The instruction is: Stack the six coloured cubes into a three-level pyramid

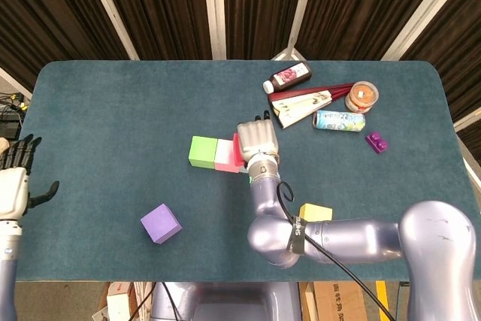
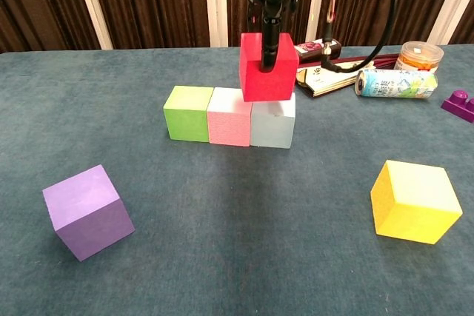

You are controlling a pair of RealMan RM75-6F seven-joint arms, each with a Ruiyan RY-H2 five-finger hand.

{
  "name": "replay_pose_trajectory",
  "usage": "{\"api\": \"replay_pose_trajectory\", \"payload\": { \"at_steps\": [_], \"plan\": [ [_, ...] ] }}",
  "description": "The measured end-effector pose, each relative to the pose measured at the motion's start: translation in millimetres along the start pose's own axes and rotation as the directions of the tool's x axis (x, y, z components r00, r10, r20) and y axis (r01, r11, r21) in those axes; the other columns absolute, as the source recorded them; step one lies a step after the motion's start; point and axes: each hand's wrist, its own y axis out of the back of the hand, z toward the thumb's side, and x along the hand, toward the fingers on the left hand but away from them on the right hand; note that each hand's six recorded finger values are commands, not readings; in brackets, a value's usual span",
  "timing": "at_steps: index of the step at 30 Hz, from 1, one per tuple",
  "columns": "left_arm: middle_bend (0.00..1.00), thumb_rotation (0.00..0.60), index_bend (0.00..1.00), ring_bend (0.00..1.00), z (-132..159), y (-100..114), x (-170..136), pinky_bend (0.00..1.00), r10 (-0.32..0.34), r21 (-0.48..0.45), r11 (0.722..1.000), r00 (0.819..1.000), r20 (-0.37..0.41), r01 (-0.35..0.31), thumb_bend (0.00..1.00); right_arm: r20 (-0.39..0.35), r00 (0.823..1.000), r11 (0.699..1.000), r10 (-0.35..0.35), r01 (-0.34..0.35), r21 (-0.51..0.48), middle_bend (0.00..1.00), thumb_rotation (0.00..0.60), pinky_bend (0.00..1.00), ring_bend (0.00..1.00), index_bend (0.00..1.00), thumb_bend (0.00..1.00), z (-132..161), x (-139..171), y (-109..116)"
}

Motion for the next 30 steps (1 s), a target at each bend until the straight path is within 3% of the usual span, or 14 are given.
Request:
{"api": "replay_pose_trajectory", "payload": {
  "at_steps": [7,30],
  "plan": [
    [0.00,0.600,0.00,0.00,-4.9,16.7,-4.5,0.00,0.062,-0.046,0.997,0.998,0.020,-0.062,0.36,0.009,0.999,0.999,0.038,-0.038,-0.012,0.35,0.600,0.00,0.17,0.35,0.29,-0.4,-10.5,-8.2],
    [0.00,0.600,0.00,0.00,-8.3,14.2,-4.1,0.00,0.060,0.000,0.998,0.998,-0.015,-0.060,0.36,0.123,0.986,0.991,0.111,-0.100,-0.091,0.35,0.600,0.00,0.17,0.35,0.29,18.5,-14.8,9.5]
  ]
}}
